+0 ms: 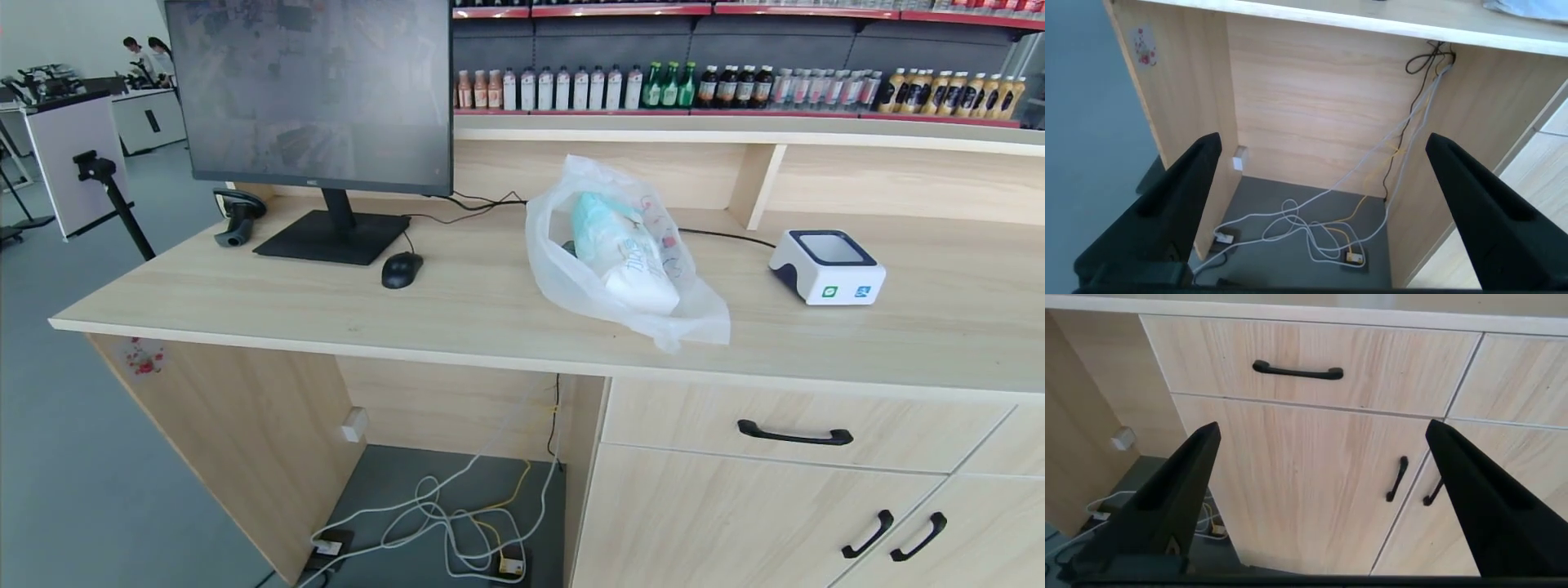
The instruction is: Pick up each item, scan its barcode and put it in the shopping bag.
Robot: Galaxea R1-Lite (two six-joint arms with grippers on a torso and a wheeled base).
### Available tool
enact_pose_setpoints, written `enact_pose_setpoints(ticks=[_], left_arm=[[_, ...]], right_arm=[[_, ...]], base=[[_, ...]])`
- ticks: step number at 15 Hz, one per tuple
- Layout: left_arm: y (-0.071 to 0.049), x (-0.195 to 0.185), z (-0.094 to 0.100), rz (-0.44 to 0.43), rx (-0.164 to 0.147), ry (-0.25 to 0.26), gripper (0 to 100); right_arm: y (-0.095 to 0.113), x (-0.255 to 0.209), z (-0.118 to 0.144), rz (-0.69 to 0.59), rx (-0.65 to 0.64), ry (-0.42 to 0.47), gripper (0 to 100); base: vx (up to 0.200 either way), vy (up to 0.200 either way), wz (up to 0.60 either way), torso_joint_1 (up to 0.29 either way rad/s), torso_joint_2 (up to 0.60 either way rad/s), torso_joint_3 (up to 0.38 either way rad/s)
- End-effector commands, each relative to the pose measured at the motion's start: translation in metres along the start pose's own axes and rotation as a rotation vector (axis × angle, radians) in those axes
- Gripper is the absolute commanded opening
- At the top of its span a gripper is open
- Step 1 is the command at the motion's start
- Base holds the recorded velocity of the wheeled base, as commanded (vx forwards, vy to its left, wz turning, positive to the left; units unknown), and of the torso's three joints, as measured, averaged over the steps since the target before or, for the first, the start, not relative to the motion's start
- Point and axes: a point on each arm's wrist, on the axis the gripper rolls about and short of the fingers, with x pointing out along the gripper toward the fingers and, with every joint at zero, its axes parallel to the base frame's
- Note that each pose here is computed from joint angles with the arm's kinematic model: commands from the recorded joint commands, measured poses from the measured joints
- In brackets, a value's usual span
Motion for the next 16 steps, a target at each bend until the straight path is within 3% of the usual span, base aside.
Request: enact_pose_setpoints(ticks=[1, 7, 16], left_arm=[[0.0000, 0.0000, 0.0000, 0.000, 0.000, 0.000, 100], [0.0000, 0.0000, 0.0000, 0.002, -0.003, 0.000, 100], [0.0000, 0.0000, 0.0000, 0.002, -0.003, 0.000, 100]], right_arm=[[0.0000, 0.0000, 0.0002, 0.001, -0.003, 0.000, 100], [0.0000, 0.0000, 0.0002, 0.001, 0.000, 0.000, 100], [0.0000, 0.0000, 0.0002, 0.001, 0.000, 0.000, 100]], base=[[0.000, 0.000, 0.00, 0.000, 0.00, 0.000], [0.000, -0.167, -0.50, 0.004, 0.00, 0.000], [0.000, -0.200, 0.00, -0.001, 0.00, 0.001]])
